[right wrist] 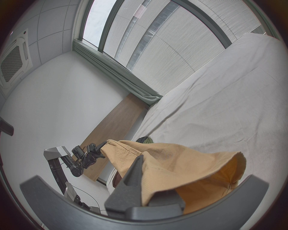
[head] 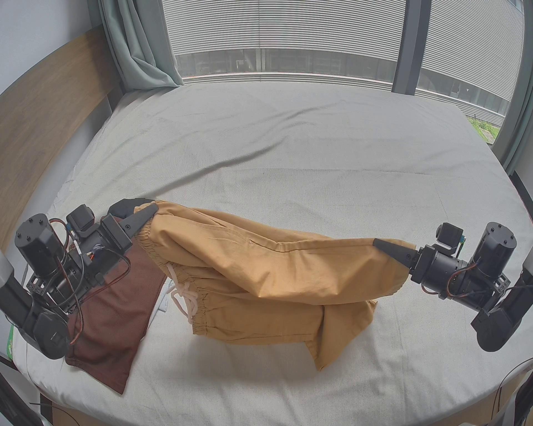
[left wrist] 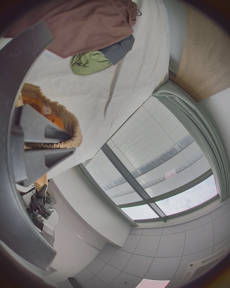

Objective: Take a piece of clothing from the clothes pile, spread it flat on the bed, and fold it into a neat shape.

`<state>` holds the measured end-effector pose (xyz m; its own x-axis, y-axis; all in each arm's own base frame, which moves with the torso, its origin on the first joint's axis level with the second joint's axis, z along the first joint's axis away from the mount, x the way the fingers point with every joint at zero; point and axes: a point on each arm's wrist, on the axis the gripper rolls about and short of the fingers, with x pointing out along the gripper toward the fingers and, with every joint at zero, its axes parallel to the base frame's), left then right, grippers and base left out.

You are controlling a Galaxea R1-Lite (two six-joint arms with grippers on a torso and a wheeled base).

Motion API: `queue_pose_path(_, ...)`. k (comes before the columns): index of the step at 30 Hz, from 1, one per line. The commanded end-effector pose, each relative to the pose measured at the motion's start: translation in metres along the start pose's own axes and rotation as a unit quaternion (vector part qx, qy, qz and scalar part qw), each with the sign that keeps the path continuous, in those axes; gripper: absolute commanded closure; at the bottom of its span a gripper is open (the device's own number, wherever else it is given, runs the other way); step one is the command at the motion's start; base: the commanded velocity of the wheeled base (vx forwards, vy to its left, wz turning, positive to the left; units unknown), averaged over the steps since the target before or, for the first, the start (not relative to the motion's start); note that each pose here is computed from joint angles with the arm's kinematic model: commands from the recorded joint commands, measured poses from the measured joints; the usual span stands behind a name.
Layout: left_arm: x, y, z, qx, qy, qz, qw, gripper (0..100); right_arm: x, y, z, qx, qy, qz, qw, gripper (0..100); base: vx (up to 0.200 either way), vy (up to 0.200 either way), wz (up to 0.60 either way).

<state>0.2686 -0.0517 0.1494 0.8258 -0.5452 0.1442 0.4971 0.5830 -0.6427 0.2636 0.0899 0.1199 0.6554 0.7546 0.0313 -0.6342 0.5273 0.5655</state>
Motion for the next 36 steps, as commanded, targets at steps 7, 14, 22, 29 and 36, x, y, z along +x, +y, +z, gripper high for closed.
queue_pose_path(7,-0.008,-0.008,0.006,0.016,-0.006,-0.013,0.9998,100,-0.001,0.014,0.007,0.000,-0.011,0.022,0.9997,100,0.000,0.000,0.00)
queue_pose_path(14,-0.008,-0.007,0.007,0.017,-0.005,-0.014,0.9997,100,-0.001,0.015,0.008,0.001,-0.013,0.023,0.9996,100,0.000,0.000,0.00)
queue_pose_path(22,-0.012,0.004,0.016,0.034,-0.018,0.005,0.9992,100,-0.002,0.018,0.014,0.020,-0.023,0.029,0.9991,100,0.000,0.000,0.00)
queue_pose_path(29,-0.013,0.015,0.014,0.054,-0.007,0.016,0.9984,100,-0.004,0.019,0.019,0.020,-0.033,0.029,0.9988,100,0.000,0.000,0.00)
queue_pose_path(36,-0.012,0.017,0.014,0.053,-0.006,0.018,0.9984,100,-0.005,0.016,0.023,0.017,-0.039,0.025,0.9988,100,0.000,0.000,0.00)
